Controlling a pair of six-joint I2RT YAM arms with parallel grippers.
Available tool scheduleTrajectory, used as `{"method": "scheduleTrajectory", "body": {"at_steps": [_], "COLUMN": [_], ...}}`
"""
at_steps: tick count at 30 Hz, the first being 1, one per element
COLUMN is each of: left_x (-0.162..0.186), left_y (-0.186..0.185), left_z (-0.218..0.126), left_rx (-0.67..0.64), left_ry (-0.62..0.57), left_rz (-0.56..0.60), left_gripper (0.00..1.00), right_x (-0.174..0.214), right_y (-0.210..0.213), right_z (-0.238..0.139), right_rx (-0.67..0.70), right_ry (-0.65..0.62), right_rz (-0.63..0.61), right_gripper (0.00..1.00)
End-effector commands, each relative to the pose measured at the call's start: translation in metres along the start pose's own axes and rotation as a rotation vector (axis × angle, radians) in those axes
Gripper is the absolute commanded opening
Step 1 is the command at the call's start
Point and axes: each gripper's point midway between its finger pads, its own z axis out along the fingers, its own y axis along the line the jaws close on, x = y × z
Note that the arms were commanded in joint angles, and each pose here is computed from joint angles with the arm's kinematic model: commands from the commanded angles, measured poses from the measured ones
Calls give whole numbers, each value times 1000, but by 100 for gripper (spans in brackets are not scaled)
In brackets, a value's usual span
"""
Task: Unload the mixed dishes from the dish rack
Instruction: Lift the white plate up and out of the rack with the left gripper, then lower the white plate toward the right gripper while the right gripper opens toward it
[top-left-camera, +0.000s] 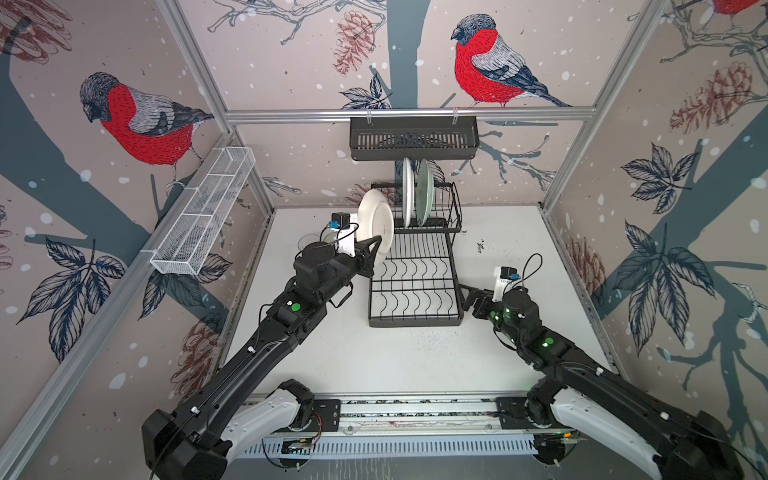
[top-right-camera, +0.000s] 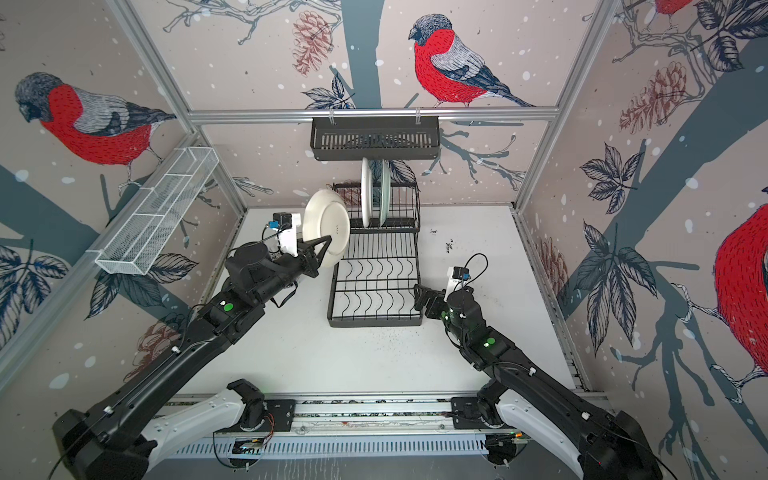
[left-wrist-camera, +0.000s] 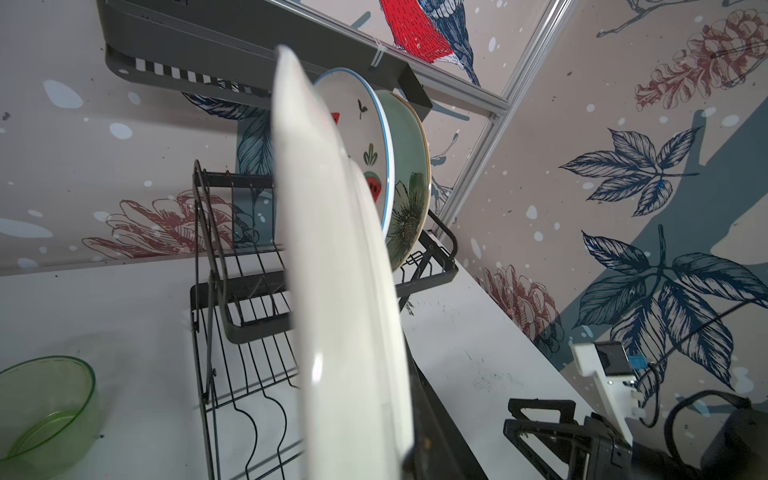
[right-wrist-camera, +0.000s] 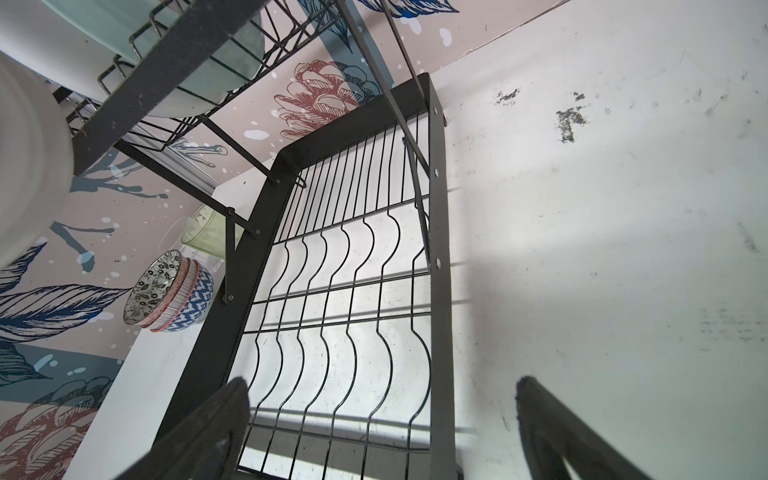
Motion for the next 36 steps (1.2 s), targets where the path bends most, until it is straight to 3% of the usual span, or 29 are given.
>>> {"method": "scheduleTrajectory", "body": {"at_steps": [1, 9, 17, 23, 36], "left_x": [-4, 48, 93, 106, 133], "left_y": [-20, -52, -51, -50, -79], "left_z": [2, 15, 29, 34, 45], "left_rx": [81, 58, 44, 10, 127], "left_ry": [-25, 98, 179, 190, 224], "left_rz": [35, 194, 204, 282, 436], "left_gripper": [0, 0, 0, 0, 0], "right_x": [0, -2, -9, -21, -44], "right_y": [3, 12, 6, 12, 26], "right_z": [-3, -11, -18, -27, -36], "right_rx": [-7, -49, -30, -57, -95], "right_ry": [33, 63, 32, 26, 19], "right_rz": [22, 76, 94, 141, 238], "right_gripper": [99, 99, 100, 100, 100]}}
